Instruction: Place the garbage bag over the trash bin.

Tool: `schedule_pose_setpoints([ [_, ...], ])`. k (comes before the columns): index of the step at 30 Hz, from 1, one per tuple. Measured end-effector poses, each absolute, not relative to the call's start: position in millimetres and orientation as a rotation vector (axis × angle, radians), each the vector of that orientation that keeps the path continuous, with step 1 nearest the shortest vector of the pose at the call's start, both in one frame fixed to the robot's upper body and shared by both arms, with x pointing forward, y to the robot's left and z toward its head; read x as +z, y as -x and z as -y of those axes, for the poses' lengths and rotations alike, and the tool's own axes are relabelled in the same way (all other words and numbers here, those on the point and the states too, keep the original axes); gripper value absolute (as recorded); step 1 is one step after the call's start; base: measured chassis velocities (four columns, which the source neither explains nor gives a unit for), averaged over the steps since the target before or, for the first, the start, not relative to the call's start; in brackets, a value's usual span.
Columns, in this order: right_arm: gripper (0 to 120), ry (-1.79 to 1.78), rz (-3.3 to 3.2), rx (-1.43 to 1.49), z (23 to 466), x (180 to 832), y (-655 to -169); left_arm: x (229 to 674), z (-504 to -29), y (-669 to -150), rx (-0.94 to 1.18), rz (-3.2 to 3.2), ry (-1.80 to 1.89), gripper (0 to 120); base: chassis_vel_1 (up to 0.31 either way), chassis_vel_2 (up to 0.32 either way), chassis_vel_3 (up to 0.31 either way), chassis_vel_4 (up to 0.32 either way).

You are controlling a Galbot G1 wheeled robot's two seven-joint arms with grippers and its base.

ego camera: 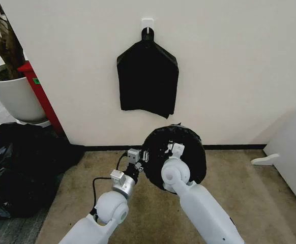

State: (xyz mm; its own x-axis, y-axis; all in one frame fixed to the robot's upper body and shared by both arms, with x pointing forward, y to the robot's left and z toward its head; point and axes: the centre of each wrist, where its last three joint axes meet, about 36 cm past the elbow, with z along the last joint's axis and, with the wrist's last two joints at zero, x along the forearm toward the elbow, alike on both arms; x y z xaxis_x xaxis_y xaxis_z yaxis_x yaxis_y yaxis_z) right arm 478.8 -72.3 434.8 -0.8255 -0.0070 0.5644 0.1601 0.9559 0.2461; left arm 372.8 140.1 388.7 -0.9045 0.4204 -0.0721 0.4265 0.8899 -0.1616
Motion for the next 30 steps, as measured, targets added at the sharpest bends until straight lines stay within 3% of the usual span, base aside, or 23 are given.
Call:
schedule_pose_setpoints([
  [12,0,0.19,2.52,-0.351,92,414,-509,390,-139,-363,-0.283,-2.997,-0.747,2,0.0,0.0,0.0,0.0],
  [25,0,0.111,2.555,-0.376,81,436,-480,379,-134,-371,-0.285,-3.022,-0.737,2,0.0,0.0,0.0,0.0],
  [30,0,0.118,2.55,-0.39,75,438,-490,380,-131,-366,-0.29,-3.018,-0.761,2,0.0,0.0,0.0,0.0],
])
